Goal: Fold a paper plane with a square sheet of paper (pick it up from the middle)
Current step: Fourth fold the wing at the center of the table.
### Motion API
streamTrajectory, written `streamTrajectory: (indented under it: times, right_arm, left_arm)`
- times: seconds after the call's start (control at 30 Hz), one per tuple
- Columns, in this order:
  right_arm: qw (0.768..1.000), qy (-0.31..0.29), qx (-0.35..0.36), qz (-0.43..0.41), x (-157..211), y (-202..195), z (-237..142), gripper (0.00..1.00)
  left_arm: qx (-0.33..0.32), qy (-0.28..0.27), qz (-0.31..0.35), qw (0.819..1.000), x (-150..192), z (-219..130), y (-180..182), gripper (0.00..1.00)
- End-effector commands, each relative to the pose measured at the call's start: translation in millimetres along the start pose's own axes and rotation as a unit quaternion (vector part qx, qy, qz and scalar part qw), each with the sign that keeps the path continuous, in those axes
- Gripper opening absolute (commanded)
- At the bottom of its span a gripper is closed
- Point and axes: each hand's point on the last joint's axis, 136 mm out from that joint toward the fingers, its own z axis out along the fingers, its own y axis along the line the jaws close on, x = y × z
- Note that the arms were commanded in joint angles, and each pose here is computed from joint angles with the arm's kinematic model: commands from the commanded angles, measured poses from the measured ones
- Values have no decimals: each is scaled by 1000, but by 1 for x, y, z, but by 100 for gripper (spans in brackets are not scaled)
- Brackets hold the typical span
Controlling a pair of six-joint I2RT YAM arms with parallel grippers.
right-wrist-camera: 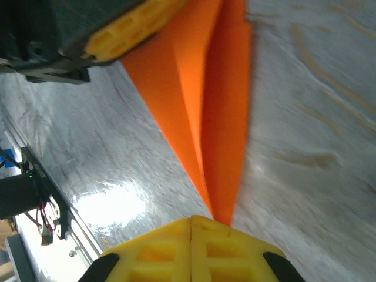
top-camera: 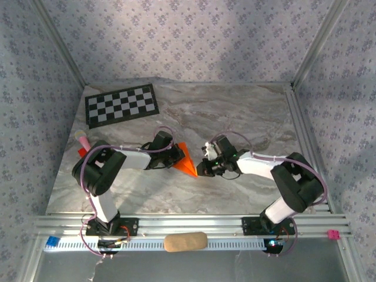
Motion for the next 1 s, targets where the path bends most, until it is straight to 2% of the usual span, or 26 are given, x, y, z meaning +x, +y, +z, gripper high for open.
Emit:
streamTrajectory:
  times: [0.0, 0.27, 0.5, 0.97]
  right_arm:
    - [1000, 13, -26, -7, -9, 18, 13, 4]
    - [1000, 16, -2, 0, -20, 10, 33, 2]
    - [999, 37, 18, 21, -3, -17, 44, 2]
    - [998, 42, 17, 41, 23, -34, 31, 3]
  left_arm:
    - [-32, 0, -9, 999, 3, 1, 23, 9]
    - [-33, 0, -9, 999, 3, 1, 24, 9]
    - [-31, 1, -9, 999, 3, 0, 23, 9]
    - [-37, 0, -9, 999, 2, 0, 24, 9]
